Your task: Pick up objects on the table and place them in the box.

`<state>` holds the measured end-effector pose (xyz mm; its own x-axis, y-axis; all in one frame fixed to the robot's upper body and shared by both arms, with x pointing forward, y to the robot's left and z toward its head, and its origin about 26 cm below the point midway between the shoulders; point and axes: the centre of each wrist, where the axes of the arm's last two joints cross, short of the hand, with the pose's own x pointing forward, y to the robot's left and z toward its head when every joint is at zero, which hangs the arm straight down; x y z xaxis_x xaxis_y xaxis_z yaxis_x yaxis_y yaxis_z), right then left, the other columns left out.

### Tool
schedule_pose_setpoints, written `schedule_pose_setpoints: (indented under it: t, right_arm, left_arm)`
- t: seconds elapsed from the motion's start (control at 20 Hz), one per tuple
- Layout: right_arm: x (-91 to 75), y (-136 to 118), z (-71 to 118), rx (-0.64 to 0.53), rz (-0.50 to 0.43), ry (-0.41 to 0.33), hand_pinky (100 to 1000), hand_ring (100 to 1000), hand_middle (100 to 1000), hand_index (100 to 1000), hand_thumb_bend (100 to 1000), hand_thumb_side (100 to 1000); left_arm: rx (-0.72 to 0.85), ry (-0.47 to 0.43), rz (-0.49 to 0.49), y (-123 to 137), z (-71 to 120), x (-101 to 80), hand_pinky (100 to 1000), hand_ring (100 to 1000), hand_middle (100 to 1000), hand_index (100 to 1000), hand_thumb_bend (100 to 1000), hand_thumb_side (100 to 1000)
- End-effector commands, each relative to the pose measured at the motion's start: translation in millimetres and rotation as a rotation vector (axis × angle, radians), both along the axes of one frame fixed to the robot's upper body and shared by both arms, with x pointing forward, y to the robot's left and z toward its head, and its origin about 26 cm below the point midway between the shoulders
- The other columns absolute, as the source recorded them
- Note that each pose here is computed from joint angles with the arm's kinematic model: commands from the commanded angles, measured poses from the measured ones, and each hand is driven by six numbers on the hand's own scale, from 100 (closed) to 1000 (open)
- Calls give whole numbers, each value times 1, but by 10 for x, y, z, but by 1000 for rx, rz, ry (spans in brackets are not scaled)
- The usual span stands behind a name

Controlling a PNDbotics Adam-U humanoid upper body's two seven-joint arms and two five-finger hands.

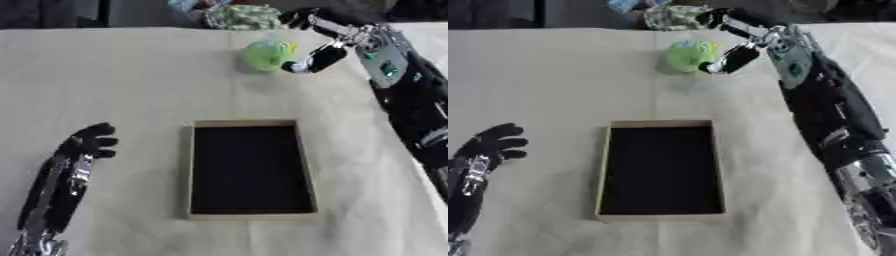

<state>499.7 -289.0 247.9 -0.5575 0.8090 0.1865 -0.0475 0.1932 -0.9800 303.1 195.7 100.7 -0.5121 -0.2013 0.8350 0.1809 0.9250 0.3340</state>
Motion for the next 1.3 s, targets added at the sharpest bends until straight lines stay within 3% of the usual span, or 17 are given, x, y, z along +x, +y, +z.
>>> schedule_pose_setpoints:
  t: [0.05,1.0,1.3]
  right_arm:
    - [8,15,165,8,-3,-46,866,892,891,973,415,261]
    - [48,113,89,34,-24,-50,863,892,889,971,404,263]
    - [54,51,67,-18,-92,-58,875,898,896,977,423,261]
  left_arm:
    - [-4,-29,-17,-25,83,0,720,753,747,844,100,873]
    - [6,-28,-41,-46,67,-1,721,755,746,845,100,876]
    - [16,-29,-46,-48,66,-1,722,756,746,846,100,879]
